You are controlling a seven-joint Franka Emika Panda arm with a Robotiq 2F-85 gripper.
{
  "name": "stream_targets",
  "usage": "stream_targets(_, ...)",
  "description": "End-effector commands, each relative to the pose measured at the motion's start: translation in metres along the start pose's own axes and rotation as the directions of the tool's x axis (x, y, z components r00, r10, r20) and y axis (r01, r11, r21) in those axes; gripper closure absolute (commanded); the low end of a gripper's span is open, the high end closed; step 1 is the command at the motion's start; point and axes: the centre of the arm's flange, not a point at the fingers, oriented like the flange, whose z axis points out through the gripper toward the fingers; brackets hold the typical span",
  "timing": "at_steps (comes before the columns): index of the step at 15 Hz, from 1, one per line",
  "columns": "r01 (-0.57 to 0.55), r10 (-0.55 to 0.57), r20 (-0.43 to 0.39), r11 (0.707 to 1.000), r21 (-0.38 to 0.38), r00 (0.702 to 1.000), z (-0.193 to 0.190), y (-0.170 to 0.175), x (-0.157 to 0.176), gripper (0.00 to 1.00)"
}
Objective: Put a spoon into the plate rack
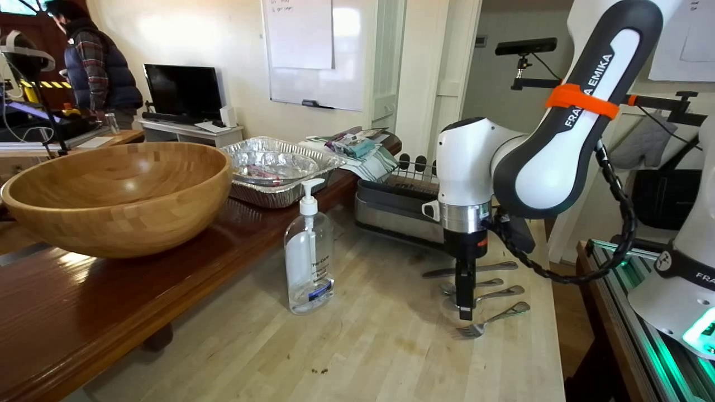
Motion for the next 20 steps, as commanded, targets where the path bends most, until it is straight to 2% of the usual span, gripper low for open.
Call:
stream_targets(1, -0.090, 0.089, 0.030, 0.996, 0.020, 0.996, -0.001, -0.002, -0.004, 0.03)
stream_targets(5, -0.135, 0.135, 0.043, 0.991, 0.009, 0.990, 0.000, 0.002, -0.003, 0.00)
stream_targets(10, -0.189, 0.189, 0.050, 0.982, 0.000, 0.981, 0.000, 0.007, -0.003, 0.02)
stream_targets(12, -0.212, 0.212, 0.051, 0.977, -0.006, 0.976, -0.001, 0.010, -0.003, 0.09)
stream_targets(13, -0.220, 0.220, 0.050, 0.975, -0.007, 0.974, -0.001, 0.011, -0.003, 0.17)
stream_targets(14, -0.230, 0.231, 0.050, 0.973, -0.022, 0.972, -0.002, 0.012, -0.002, 0.33)
stream_targets(15, -0.237, 0.238, 0.047, 0.971, -0.026, 0.970, -0.001, 0.012, -0.001, 0.34)
stream_targets(16, -0.250, 0.251, 0.049, 0.968, -0.032, 0.967, -0.001, 0.013, 0.000, 0.41)
stream_targets(17, -0.258, 0.259, 0.049, 0.966, -0.033, 0.965, -0.001, 0.014, 0.001, 0.40)
stream_targets(18, -0.266, 0.268, 0.049, 0.963, -0.035, 0.962, -0.001, 0.014, 0.001, 0.15)
stream_targets(20, -0.284, 0.286, 0.038, 0.958, -0.041, 0.958, -0.002, 0.015, 0.002, 0.13)
